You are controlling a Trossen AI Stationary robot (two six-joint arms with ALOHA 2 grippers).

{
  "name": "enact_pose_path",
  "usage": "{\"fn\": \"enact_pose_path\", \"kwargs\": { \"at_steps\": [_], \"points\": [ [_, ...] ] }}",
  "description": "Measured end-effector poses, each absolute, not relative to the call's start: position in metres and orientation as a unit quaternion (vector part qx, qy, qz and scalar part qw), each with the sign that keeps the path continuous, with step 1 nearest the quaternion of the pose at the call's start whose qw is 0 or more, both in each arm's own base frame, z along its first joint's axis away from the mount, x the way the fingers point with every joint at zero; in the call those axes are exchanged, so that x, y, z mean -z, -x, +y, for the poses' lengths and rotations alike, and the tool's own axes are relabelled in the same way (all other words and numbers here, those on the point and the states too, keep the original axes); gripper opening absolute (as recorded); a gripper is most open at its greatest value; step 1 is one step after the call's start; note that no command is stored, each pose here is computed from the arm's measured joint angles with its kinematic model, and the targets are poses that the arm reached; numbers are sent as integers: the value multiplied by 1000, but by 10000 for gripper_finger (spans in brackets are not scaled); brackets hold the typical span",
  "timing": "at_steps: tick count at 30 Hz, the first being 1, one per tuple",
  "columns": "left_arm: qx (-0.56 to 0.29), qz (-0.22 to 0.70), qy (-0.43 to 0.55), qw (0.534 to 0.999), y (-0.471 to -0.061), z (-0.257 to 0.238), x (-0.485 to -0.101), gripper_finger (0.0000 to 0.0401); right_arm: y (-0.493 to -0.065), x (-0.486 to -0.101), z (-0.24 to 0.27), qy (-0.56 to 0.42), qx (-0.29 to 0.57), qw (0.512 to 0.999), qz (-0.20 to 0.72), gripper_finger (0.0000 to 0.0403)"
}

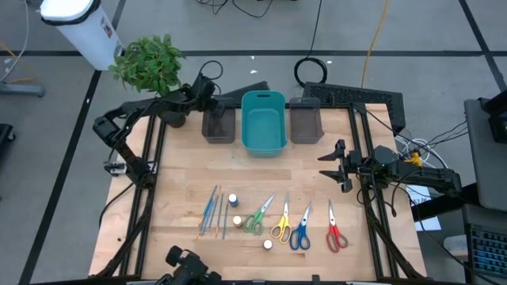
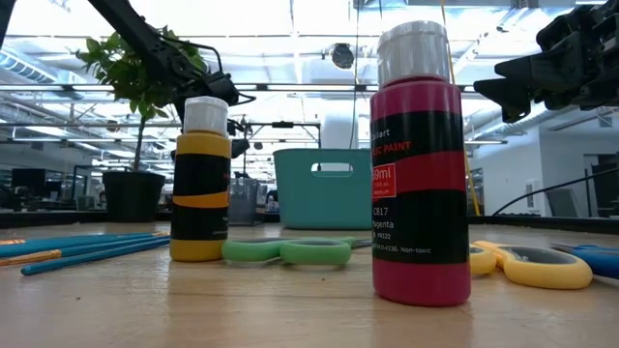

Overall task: Pick & Place Paint Supplies
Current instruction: Put the brown paint bottle into the left black bin, then put the blue paint bottle into the left black bin

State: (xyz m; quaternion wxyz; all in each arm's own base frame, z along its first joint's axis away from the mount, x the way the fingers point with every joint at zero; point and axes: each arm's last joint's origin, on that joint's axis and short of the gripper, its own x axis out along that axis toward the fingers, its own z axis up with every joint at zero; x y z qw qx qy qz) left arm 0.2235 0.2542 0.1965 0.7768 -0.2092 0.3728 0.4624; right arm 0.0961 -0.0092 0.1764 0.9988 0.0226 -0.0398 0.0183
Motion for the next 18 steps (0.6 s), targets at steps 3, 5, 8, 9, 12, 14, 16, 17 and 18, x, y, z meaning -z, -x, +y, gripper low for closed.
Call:
{"fn": "enact_pose_path", "kwargs": {
  "at_steps": [3, 5, 8, 9, 12, 14, 16, 17, 18],
  "points": [
    [-462, 374, 209, 776, -224, 253, -197, 154, -96, -176, -9, -23, -19, 999, -40, 212],
    [-462, 375, 209, 776, -224, 252, -197, 196, -96, -176, -9, -23, -18, 999, -40, 212],
    [-457, 380, 203, 778, -225, 249, -199, 256, -96, -176, -9, -23, -18, 999, -40, 212],
    [-457, 379, 201, 779, -225, 249, -200, 274, -96, -176, -9, -23, -19, 999, -40, 212],
    [-455, 371, 194, 786, -225, 246, -207, 314, -96, -176, -9, -23, -18, 999, -40, 212],
    [-452, 366, 181, 793, -223, 244, -214, 334, -96, -176, -9, -23, -18, 999, -40, 212],
    [-452, 357, 171, 799, -221, 242, -223, 347, -96, -176, -9, -23, -18, 999, -40, 212],
    [-453, 351, 168, 802, -220, 241, -227, 352, -96, -176, -9, -23, -18, 999, -40, 212],
    [-458, 344, 164, 803, -218, 239, -232, 355, -96, -176, -9, -23, -18, 999, -40, 212]
  ]
}}
